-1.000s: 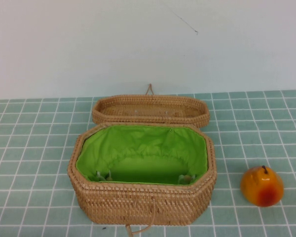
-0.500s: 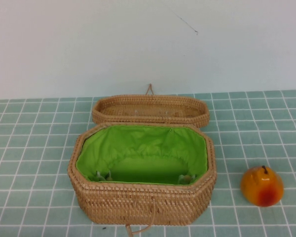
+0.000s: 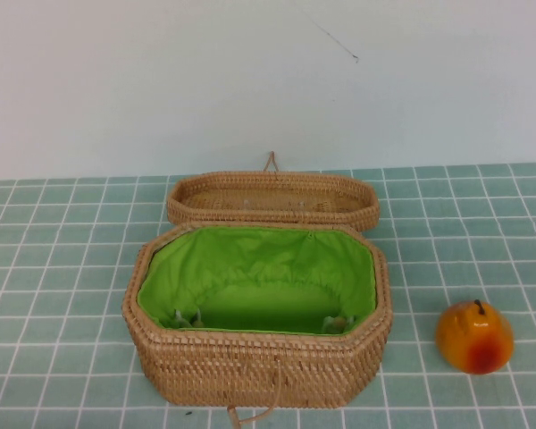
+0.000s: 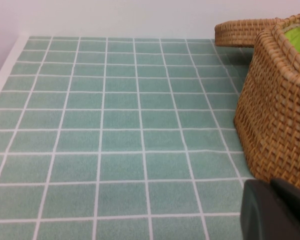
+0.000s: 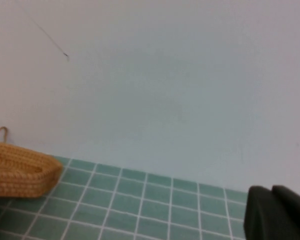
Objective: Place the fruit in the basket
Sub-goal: Pick up the pear on the table
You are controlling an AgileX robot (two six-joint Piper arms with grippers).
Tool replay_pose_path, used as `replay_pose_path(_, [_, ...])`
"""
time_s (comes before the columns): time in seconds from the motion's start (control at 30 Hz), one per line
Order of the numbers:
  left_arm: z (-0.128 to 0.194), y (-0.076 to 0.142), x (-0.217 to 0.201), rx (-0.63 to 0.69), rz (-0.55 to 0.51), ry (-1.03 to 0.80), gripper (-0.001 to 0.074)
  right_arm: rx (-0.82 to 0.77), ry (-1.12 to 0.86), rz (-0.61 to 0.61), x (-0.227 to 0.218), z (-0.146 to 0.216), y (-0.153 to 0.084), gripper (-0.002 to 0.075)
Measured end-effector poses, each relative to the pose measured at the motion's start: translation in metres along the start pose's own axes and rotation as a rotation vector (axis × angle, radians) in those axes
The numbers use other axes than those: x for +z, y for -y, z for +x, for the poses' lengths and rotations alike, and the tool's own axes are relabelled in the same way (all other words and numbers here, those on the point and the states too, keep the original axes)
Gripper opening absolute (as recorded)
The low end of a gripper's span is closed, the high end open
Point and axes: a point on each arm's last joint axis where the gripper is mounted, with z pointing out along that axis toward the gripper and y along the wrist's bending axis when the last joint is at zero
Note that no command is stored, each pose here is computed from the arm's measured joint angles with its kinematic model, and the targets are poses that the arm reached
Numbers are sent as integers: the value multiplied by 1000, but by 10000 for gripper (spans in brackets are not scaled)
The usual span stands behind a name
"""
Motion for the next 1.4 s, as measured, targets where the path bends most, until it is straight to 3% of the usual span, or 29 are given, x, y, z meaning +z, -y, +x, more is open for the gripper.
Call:
replay_pose_path(0.3, [0, 0, 0, 0, 0, 0, 0, -47, 63, -231, 29, 5, -37, -2])
replay_pose_path(0.57, [0, 0, 0, 0, 0, 0, 0, 27, 93, -439, 52, 21, -66, -2])
replay_pose_path(0.73, [0, 0, 0, 0, 0, 0, 0, 59, 11, -462, 66, 41, -73, 20])
replay_pose_path(0.93, [0, 0, 0, 0, 0, 0, 0, 56, -75, -487, 74, 59, -79, 213])
replay_pose_path(1.03, [0, 0, 0, 0, 0, 0, 0, 3, -101, -515, 76, 68, -82, 273])
replay_pose_path(1.4, [0, 0, 0, 0, 0, 0, 0, -10, -186, -506, 90, 100, -88, 293])
